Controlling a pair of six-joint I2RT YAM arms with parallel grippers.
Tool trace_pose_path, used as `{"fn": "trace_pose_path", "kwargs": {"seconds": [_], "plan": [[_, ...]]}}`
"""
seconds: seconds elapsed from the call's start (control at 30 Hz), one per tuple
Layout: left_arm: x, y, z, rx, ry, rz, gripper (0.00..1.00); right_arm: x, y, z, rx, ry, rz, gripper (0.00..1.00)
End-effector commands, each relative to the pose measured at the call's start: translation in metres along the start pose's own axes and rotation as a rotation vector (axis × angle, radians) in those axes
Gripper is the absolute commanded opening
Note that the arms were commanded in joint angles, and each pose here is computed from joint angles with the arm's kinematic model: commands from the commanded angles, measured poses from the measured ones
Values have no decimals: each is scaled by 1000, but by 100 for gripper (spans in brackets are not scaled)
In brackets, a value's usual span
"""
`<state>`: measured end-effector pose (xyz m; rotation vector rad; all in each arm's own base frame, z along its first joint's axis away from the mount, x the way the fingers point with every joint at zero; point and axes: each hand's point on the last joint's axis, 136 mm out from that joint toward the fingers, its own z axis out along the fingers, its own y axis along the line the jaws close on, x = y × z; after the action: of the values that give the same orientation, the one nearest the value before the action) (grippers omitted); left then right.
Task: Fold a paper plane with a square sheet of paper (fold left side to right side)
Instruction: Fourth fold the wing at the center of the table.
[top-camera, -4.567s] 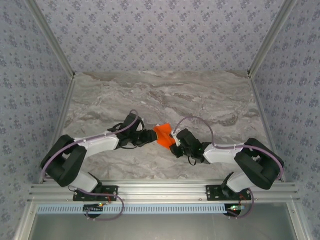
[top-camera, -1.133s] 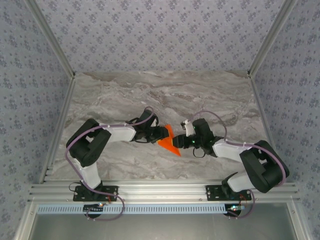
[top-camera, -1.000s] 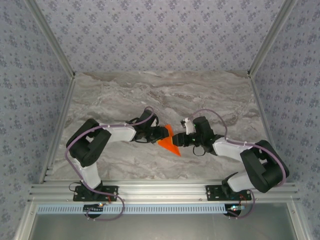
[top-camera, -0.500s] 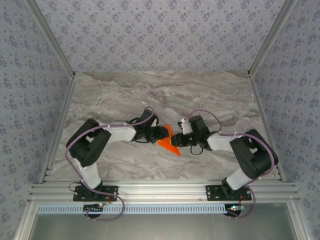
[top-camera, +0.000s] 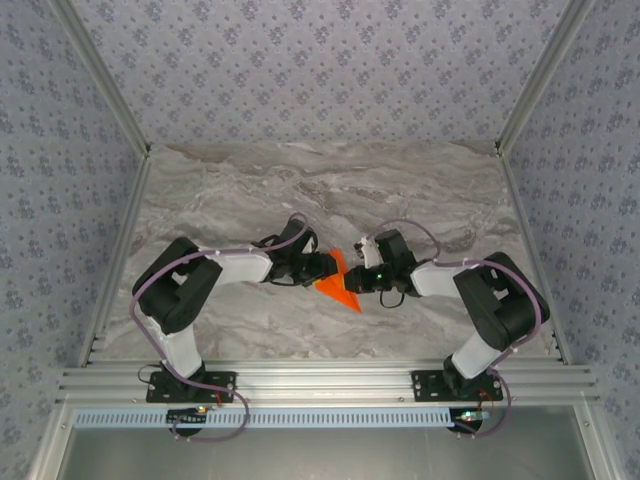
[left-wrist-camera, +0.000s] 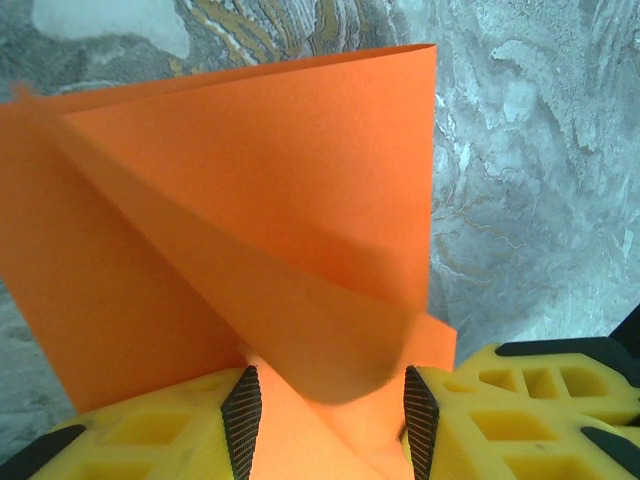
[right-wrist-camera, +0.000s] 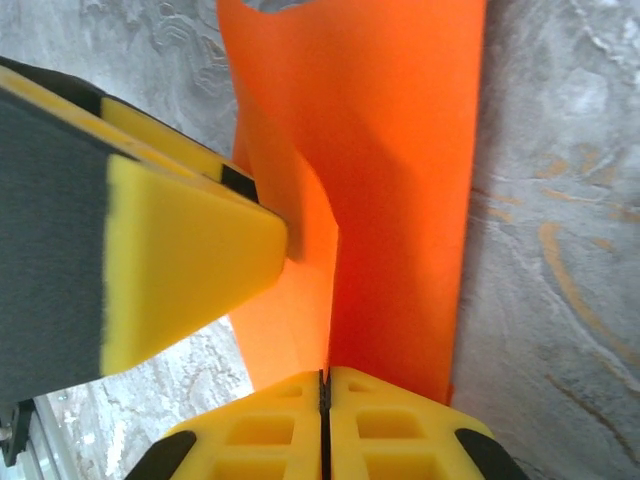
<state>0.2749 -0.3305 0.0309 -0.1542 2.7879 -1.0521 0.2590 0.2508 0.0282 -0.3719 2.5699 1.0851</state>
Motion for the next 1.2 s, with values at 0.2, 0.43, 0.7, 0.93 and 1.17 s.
{"fn": "trace_pose_path", "kwargs": {"seconds": [0.2, 0.43, 0.7, 0.93, 1.17], "plan": [[4, 14, -1, -74, 9, 4, 45, -6, -12, -5, 32, -8, 3, 7], [5, 15, -1, -77, 11, 4, 45, -2, -18, -2, 46, 13, 9, 7], [4, 14, -1, -76, 10, 3, 45, 5, -25, 5, 77, 58, 12, 6], [5, 13, -2, -72, 12, 11, 45, 12, -36, 6, 128, 89, 32, 6], [-5, -7, -25, -65, -34, 85, 38, 30, -46, 9, 173, 149, 48, 6]]}}
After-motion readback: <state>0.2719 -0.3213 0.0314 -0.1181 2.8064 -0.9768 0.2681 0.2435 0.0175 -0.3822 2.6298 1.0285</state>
